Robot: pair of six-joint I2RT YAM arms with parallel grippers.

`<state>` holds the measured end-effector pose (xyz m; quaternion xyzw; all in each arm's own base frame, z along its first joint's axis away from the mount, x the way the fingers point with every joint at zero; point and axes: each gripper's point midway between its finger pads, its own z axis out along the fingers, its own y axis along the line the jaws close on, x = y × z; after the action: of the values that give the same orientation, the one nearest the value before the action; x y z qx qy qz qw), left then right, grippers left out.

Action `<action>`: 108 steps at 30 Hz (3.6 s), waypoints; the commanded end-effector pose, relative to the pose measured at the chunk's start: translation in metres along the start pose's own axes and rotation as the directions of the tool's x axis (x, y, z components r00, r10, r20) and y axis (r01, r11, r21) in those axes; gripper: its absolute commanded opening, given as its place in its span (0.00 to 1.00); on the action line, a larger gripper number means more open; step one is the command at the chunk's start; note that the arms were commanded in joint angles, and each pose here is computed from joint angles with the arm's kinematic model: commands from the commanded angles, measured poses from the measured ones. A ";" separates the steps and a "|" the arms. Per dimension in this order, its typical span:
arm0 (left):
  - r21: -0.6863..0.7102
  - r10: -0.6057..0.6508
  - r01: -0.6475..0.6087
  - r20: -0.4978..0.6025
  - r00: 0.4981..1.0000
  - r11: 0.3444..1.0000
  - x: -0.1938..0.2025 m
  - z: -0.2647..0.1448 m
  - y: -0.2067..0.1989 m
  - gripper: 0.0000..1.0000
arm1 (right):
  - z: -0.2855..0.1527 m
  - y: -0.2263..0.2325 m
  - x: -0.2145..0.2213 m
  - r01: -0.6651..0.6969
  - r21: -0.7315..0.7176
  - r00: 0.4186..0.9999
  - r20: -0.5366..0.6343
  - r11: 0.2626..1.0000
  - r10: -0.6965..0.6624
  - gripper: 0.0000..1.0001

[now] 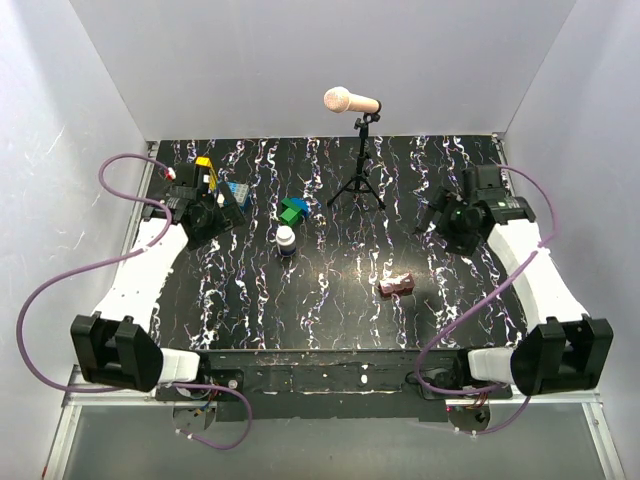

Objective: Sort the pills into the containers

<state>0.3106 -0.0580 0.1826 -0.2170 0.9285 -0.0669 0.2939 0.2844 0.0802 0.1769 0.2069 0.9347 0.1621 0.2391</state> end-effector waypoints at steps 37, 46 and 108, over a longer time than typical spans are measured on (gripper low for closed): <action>0.358 0.104 -0.094 -0.010 0.995 0.929 0.010 -0.061 -0.051 0.98 | 0.121 0.003 0.102 -0.018 0.051 0.923 -0.384 0.999 0.036 0.96; 0.335 0.110 -0.098 -0.017 0.994 0.937 0.012 -0.056 -0.046 0.98 | 0.135 0.032 0.085 0.155 0.096 0.921 -0.374 0.983 -0.109 0.96; 0.455 0.157 -0.127 -0.029 0.987 0.881 0.027 -0.064 -0.059 0.98 | 0.127 0.017 0.132 0.569 0.132 0.777 -0.409 0.812 -0.478 0.25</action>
<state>0.2743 -0.1217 0.2264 -0.0797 0.9150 -0.2591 0.2987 0.2441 0.1796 0.0269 -0.0627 0.9957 0.0149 0.0662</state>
